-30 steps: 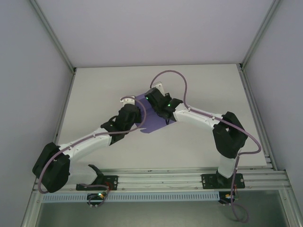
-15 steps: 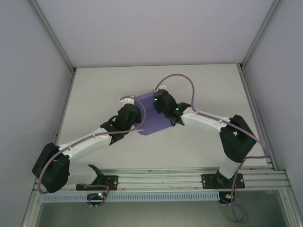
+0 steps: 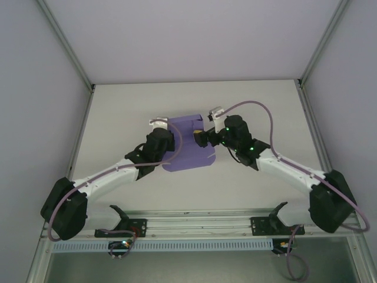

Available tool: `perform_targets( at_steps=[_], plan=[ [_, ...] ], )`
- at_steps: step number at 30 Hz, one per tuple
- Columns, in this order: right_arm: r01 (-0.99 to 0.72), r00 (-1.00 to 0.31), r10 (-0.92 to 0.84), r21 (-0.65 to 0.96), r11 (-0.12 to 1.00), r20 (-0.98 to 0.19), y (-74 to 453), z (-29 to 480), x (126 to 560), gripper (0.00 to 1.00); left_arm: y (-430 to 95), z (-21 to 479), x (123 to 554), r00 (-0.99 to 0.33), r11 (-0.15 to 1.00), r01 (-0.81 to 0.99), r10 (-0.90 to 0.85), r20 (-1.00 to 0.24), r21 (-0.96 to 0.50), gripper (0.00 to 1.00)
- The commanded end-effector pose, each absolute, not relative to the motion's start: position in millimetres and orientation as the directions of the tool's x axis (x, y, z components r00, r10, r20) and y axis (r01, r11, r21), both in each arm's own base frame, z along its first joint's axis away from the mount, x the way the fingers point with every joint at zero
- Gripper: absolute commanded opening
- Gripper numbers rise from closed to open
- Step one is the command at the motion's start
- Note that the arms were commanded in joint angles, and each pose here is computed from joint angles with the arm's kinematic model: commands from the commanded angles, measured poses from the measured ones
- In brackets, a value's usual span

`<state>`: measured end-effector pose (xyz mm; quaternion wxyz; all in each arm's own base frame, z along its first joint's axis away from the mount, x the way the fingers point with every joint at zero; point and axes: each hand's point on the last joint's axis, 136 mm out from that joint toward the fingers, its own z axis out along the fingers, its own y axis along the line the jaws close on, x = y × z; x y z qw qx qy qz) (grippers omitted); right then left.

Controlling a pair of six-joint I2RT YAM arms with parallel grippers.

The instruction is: Assemble paper box

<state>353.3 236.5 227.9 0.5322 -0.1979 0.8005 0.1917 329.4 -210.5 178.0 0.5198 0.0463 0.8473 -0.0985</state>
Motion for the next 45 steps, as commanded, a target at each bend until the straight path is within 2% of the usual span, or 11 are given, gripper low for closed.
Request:
perform_targets(
  at_steps=[1,8,10,17,19,22,26,29,32,38,45],
  plan=[
    [-0.451,-0.317,-0.063,0.092,0.888,-0.946,212.7,246.2,355.3,1.0,-214.7,187.2,335.7,-0.423,0.972,0.206,-0.014,-0.906,-0.112,0.0],
    [-0.56,-0.434,-0.179,0.108,0.821,-0.883,228.6,206.4,348.2,1.0,-218.2,192.0,335.0,-0.421,0.966,0.225,-0.019,-0.907,-0.125,0.0],
    [-0.573,-0.45,-0.195,0.114,0.811,-0.872,235.5,202.0,353.3,0.96,-219.3,190.3,335.0,-0.432,0.967,0.222,-0.02,-0.902,-0.128,0.0],
    [-0.533,-0.505,-0.212,0.109,0.839,-0.836,244.6,184.4,381.8,0.75,-218.9,187.5,334.8,-0.455,0.973,0.196,-0.022,-0.89,-0.125,0.0],
    [-0.517,-0.519,-0.204,0.114,0.848,-0.83,246.1,179.8,388.6,0.62,-220.8,188.6,334.7,-0.456,0.971,0.202,-0.023,-0.89,-0.128,0.0],
    [-0.496,-0.56,-0.206,0.125,0.859,-0.802,247.7,170.9,393.9,0.52,-220.0,190.2,335.6,-0.453,0.973,0.193,-0.025,-0.891,-0.125,0.0],
    [-0.489,-0.59,-0.22,0.127,0.863,-0.777,248.4,156.9,395.3,0.5,-217.4,190.2,336.2,-0.452,0.977,0.174,-0.031,-0.891,-0.123,0.0],
    [-0.462,-0.608,-0.21,0.126,0.878,-0.766,244.4,152.0,396.2,0.4,-216.3,190.9,337.0,-0.453,0.979,0.165,-0.032,-0.891,-0.119,0.0],
    [-0.413,-0.622,-0.204,0.095,0.906,-0.756,234.5,147.9,400.3,0.21,-216.2,192.6,337.2,-0.452,0.979,0.162,-0.036,-0.892,-0.121,0.0],
    [-0.187,-0.676,-0.126,0.003,0.982,-0.726,199.4,133.7,415.6,0.04,-218.2,190.9,336.2,-0.455,0.982,0.147,-0.036,-0.89,-0.114,0.0],
    [0.136,-0.728,-0.056,-0.224,0.965,-0.683,137.6,130.4,414.9,0.01,-210.2,188.7,339.0,-0.471,0.996,0.057,-0.035,-0.882,-0.07,0.0]
  ],
)
